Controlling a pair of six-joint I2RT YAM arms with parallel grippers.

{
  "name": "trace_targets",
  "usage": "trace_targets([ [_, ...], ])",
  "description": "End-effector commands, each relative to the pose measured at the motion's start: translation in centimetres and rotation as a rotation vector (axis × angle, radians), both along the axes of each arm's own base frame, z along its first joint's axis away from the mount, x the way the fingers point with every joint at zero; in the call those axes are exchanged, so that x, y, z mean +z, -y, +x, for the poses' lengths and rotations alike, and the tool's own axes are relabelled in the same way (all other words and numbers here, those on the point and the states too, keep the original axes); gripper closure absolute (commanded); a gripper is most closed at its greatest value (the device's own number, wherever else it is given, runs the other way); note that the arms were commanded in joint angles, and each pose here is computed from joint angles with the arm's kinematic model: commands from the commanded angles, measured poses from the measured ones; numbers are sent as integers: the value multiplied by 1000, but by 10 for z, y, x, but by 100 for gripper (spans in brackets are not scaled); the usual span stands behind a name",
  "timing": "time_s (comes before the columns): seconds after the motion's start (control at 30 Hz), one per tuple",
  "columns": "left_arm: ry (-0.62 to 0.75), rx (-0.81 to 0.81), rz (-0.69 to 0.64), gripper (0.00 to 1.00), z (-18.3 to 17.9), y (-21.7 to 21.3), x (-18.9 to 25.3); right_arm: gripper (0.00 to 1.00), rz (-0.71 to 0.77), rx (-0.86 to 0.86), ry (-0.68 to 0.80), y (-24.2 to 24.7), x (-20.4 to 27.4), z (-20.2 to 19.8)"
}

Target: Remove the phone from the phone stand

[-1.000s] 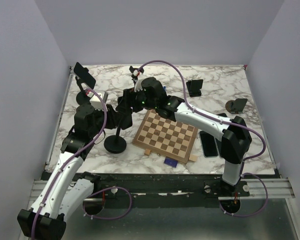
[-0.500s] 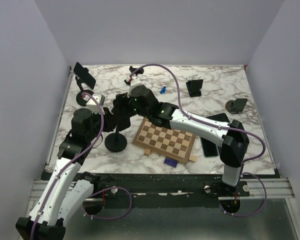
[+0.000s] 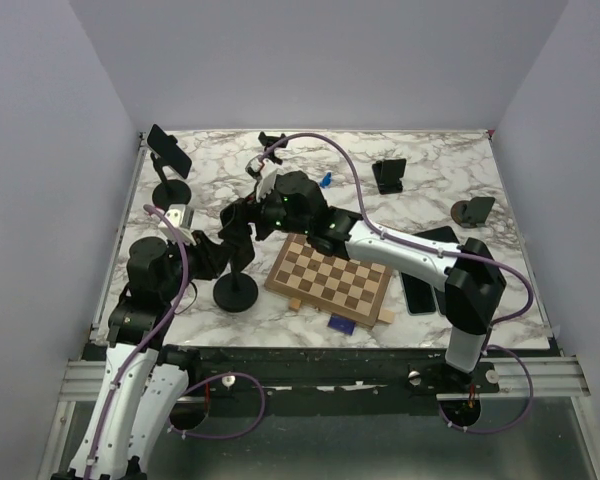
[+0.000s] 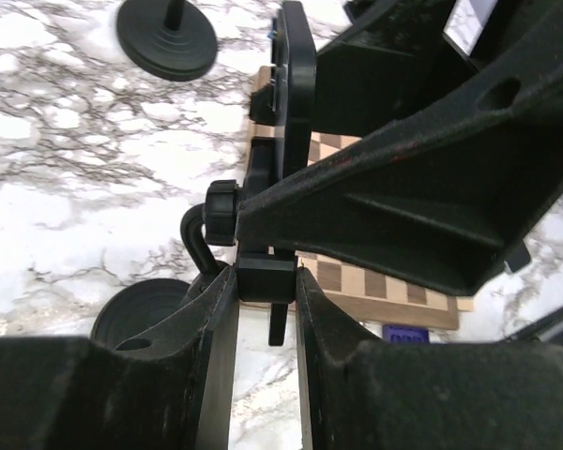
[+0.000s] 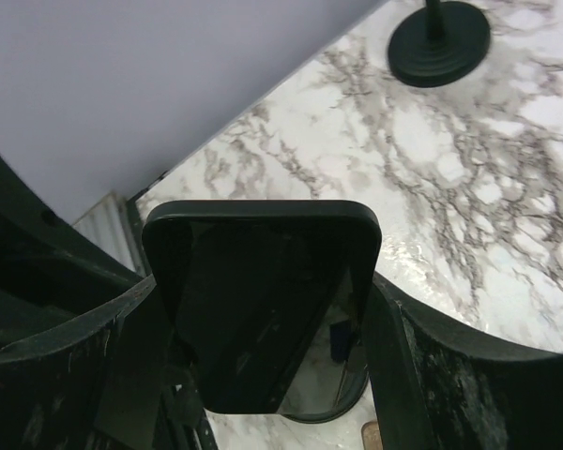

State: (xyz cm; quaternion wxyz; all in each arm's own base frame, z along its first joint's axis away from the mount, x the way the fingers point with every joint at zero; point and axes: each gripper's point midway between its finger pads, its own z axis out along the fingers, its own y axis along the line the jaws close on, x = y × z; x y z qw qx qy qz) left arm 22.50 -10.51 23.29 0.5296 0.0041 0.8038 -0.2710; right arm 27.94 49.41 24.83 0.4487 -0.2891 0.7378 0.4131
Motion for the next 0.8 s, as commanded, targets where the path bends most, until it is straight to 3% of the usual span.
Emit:
trace_targets([
  [0.0, -34, -57, -50, 100, -14, 7, -3, 99, 86, 182, 6, 9, 17, 2],
  [0.37, -36, -46, -53, 100, -17, 4, -6, 99, 155, 560, -6, 6, 31, -42],
  [0.6, -41, -22, -40, 100, -20, -1, -8, 99, 241, 518, -49, 8, 58, -46],
  [0.77, -17, 66, -25, 100, -20, -15, -4, 99, 366, 513, -145, 23, 98, -70],
])
